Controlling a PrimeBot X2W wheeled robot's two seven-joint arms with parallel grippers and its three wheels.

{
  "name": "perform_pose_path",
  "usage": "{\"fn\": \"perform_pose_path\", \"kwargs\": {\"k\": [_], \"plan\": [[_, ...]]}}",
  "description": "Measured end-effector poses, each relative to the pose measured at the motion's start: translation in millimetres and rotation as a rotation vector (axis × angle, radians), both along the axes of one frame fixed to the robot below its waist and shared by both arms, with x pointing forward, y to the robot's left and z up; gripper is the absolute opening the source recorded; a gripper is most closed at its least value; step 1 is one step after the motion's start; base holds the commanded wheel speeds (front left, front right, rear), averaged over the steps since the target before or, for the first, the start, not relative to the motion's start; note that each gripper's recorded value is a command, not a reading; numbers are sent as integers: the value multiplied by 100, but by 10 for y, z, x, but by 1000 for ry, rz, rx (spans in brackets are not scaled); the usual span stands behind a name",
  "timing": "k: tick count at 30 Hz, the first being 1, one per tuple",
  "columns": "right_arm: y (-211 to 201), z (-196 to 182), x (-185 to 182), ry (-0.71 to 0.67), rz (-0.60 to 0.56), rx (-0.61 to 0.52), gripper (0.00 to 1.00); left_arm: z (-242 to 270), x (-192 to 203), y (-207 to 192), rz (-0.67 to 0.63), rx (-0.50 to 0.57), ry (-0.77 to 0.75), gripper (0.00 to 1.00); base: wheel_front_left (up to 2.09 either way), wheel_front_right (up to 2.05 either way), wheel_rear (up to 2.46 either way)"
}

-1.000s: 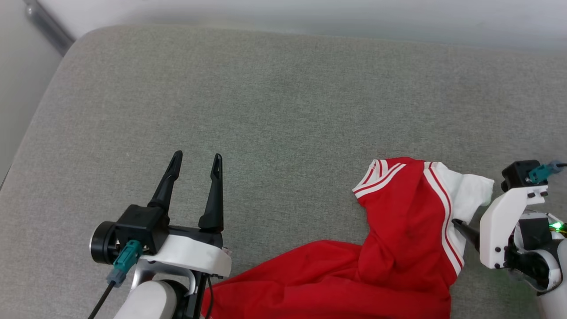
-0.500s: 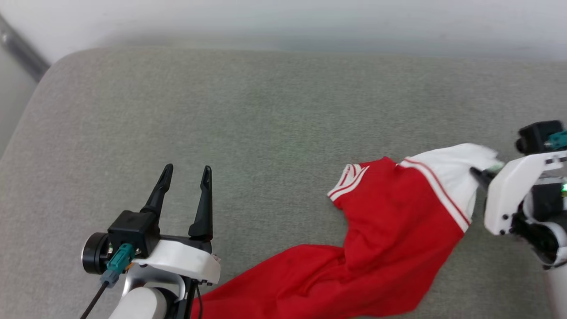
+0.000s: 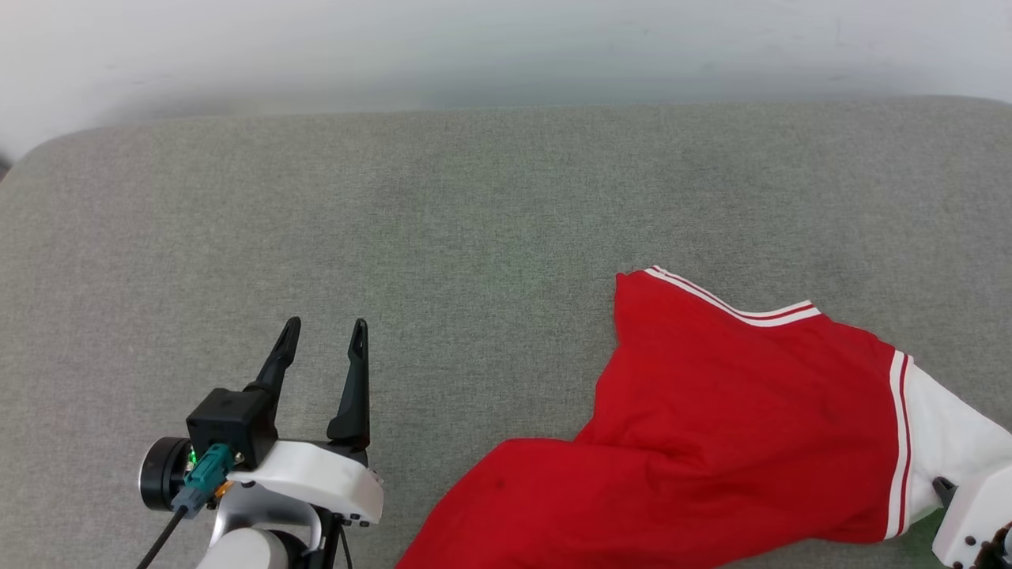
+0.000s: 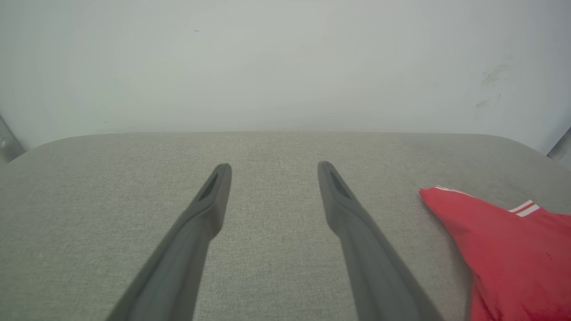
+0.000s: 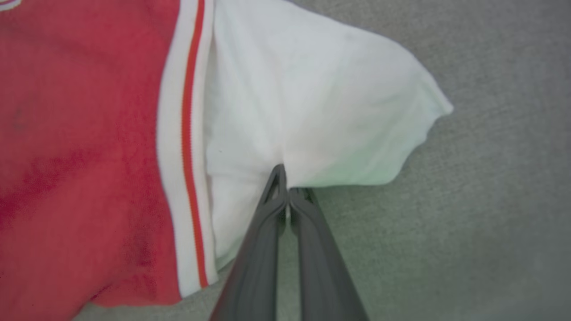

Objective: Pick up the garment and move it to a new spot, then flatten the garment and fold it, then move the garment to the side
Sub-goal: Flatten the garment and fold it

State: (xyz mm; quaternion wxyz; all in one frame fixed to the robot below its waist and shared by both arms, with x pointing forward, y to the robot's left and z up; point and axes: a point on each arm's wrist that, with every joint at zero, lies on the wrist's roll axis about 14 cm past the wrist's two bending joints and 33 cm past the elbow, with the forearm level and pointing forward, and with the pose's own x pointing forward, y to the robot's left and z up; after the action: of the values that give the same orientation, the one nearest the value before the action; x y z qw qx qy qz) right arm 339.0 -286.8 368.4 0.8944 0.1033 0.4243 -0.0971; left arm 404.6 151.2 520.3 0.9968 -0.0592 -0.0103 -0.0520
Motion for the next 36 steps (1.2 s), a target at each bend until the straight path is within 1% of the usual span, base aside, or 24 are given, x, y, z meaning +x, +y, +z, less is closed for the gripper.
{"fn": "perform_pose_path", "kwargs": {"k": [1,2,5,6,7,9,14,18,22,26,29,31,36], "plan": [[10,-21,-6,-14,-11,5,7,-11,-3,4,1,-1,4,100,0,0,0],[40,-13,22,-62,-22,11,100,-18,-11,17,5,3,8,100,0,0,0],[95,167,182,-217,-19,-5,100,-31,-43,29,8,5,15,100,0,0,0],[92,270,249,-283,-18,-21,100,-38,-58,35,11,6,20,100,0,0,0],[91,466,346,-398,-8,-52,100,-27,-77,39,10,8,20,100,0,0,0],[92,671,410,-514,-8,-77,100,-10,-99,45,13,8,19,100,0,0,0],[241,1162,511,-741,42,-119,100,38,-169,52,16,10,12,100,0,0,0],[469,1543,515,-889,107,-126,100,75,-241,69,20,12,8,100,0,0,0],[690,1735,419,-948,170,-126,100,109,-290,86,25,15,5,100,0,0,0],[842,1803,296,-956,207,-121,100,99,-302,106,28,27,15,100,0,0,0],[885,1824,223,-950,215,-120,100,62,-275,60,5,37,40,100,0,0,0],[904,1833,202,-946,216,-116,100,78,-200,-53,-38,39,50,100,0,0,0],[893,1855,190,-945,201,-115,100,95,49,-536,-210,51,92,100,0,0,0]]}}
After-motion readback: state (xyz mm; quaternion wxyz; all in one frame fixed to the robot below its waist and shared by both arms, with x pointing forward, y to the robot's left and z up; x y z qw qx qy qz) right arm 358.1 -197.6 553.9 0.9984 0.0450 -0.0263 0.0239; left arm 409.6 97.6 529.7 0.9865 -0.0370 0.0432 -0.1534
